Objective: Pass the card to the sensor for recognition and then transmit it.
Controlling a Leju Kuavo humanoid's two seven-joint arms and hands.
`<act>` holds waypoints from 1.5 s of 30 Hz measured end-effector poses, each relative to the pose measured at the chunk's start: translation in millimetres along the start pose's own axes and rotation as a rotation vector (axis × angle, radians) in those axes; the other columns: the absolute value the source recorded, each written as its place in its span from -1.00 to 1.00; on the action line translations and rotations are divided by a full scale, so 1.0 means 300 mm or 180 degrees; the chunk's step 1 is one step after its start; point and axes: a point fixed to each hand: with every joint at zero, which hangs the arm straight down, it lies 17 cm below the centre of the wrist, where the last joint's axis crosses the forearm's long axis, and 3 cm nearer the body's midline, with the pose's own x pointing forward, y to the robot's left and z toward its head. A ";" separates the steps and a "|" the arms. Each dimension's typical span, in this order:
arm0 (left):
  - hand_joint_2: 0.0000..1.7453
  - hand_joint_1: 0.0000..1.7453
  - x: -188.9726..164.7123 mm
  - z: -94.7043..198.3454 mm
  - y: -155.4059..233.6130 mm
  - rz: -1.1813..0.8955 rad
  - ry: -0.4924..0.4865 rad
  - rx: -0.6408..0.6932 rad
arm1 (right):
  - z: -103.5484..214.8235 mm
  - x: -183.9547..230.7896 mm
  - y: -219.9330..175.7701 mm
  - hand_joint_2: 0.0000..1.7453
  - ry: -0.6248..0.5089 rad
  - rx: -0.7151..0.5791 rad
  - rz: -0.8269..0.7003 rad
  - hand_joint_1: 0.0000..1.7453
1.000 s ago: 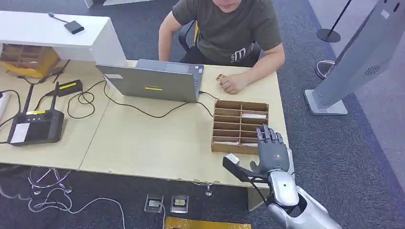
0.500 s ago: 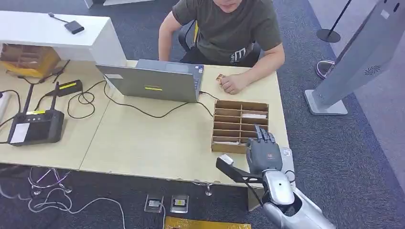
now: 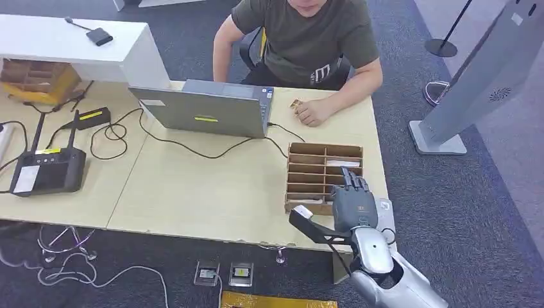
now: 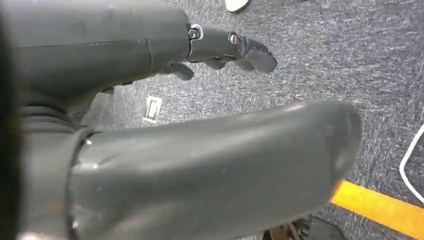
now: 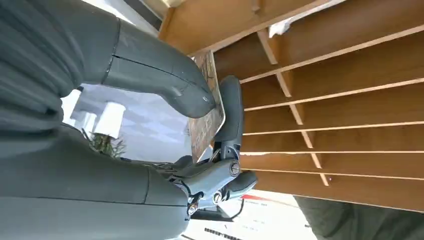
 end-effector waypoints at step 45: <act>-1.00 -1.00 0.025 -0.003 -0.008 -0.0364 -0.0203 -0.0142 | -0.105 0.024 -0.717 1.00 -0.0152 -0.1338 0.0020 1.00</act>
